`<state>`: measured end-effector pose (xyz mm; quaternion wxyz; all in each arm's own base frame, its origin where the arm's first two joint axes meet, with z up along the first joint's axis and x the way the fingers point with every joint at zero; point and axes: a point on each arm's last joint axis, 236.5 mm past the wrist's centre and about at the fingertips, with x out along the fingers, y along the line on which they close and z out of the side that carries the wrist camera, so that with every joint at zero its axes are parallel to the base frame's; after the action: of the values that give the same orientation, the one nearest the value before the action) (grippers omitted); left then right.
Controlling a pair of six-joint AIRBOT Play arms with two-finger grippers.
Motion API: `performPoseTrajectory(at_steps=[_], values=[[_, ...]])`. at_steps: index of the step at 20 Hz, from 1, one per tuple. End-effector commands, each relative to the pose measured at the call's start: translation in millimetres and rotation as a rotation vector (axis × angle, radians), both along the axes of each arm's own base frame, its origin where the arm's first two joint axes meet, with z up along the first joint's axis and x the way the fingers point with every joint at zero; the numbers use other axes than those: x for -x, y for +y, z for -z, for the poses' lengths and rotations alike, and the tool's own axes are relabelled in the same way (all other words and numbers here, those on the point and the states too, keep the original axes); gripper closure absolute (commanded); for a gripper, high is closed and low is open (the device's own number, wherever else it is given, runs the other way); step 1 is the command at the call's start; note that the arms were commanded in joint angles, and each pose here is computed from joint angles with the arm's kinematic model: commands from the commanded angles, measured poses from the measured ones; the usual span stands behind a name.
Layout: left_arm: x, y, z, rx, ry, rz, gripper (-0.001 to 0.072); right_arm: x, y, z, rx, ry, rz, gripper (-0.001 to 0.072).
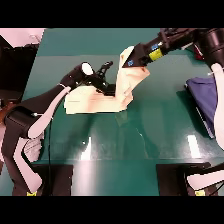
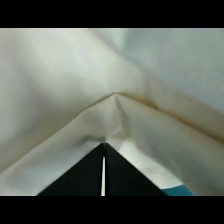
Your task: Fold the shirts.
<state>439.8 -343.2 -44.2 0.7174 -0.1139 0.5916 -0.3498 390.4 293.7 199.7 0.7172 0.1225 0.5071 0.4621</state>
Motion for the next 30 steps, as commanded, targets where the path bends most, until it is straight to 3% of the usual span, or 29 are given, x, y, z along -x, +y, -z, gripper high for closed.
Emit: performPoseTrajectory(at_steps=[1,10,19,20,21,22,23,28,30], values=[[-9,51,-10,-0.063,0.011,-0.008,0.0676,1,21,6,-0.011,-0.016,-0.025,0.0698],[-24,250,-129,-0.288,-0.179,-0.204,0.0675,-3,76,32,-0.037,-0.017,-0.068,0.0698],[1,307,-172,-0.302,-0.191,-0.301,0.0674,-18,193,98,-0.139,-0.139,-0.067,0.0686],[1,305,-173,-0.294,-0.191,-0.301,0.0675,-12,213,99,-0.197,-0.135,-0.074,0.0555],[1,303,-174,-0.286,-0.191,-0.3,0.0674,-9,231,98,-0.261,-0.143,-0.074,0.0363],[1,303,-174,-0.283,-0.19,-0.299,0.0675,-8,242,94,-0.31,-0.145,-0.064,0.0246],[1,303,-174,-0.284,-0.189,-0.298,0.0674,-8,246,89,-0.338,-0.155,-0.061,0.0201],[8,302,-172,-0.287,-0.166,-0.282,0.0674,-4,177,66,-0.29,-0.103,-0.126,0.0211],[7,302,-172,-0.289,-0.172,-0.276,0.0675,-7,124,89,-0.162,-0.056,-0.109,0.0211]])
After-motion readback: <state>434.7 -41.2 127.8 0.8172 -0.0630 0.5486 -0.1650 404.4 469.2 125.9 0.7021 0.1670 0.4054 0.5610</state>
